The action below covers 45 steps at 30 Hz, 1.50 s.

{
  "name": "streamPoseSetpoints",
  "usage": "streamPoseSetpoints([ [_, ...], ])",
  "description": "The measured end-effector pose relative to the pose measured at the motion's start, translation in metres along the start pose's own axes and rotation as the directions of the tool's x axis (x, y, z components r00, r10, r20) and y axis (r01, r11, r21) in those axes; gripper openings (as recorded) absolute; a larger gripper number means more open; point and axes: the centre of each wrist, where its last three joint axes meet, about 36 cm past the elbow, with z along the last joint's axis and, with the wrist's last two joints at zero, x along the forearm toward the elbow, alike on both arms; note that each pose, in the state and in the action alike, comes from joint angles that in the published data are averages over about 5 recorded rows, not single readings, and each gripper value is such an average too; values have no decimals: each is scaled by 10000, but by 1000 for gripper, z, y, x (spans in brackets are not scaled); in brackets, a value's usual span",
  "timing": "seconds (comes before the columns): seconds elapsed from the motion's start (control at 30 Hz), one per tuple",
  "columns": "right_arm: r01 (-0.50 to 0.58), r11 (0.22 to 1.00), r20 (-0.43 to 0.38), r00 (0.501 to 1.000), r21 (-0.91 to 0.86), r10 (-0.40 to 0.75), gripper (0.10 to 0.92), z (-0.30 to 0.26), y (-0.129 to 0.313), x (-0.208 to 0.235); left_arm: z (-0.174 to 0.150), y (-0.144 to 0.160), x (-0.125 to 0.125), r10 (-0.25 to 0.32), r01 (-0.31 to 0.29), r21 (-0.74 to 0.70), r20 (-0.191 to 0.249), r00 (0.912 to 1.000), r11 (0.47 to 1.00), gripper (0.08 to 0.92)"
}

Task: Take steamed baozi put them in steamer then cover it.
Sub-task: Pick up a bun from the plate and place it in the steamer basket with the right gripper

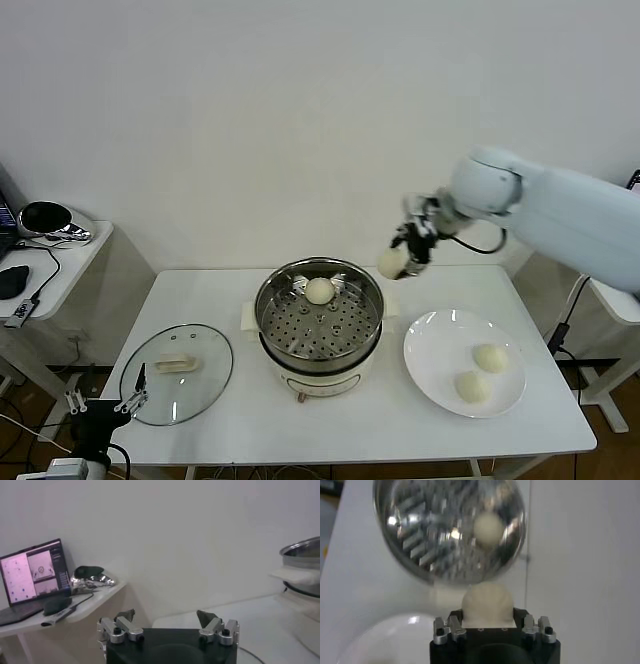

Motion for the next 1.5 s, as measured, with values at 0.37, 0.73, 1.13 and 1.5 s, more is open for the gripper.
streamPoseSetpoints([
  [0.37, 789, 9968, -260, 9965, -151, -793, 619, -84, -7, -72, 1, -1, 5, -79, 80, 101, -24, 10000, 9999, 823],
  [0.73, 1203, 9906, -488, 9911, -649, -1236, 619, -120, -7, -131, 0, -3, 5, -48, 48, 133, -5, 10000, 9999, 823],
  [1.13, 1337, 9841, -708, 9872, -1172, -1426, 621, -134, -7, -169, 0, -3, 3, -41, 40, 132, 58, 10000, 9999, 823],
  [1.5, 1345, 9810, -770, 9863, -1398, -1462, 815, -129, -12, -162, 0, -4, 4, -42, 41, 149, 48, 10000, 9999, 823],
])
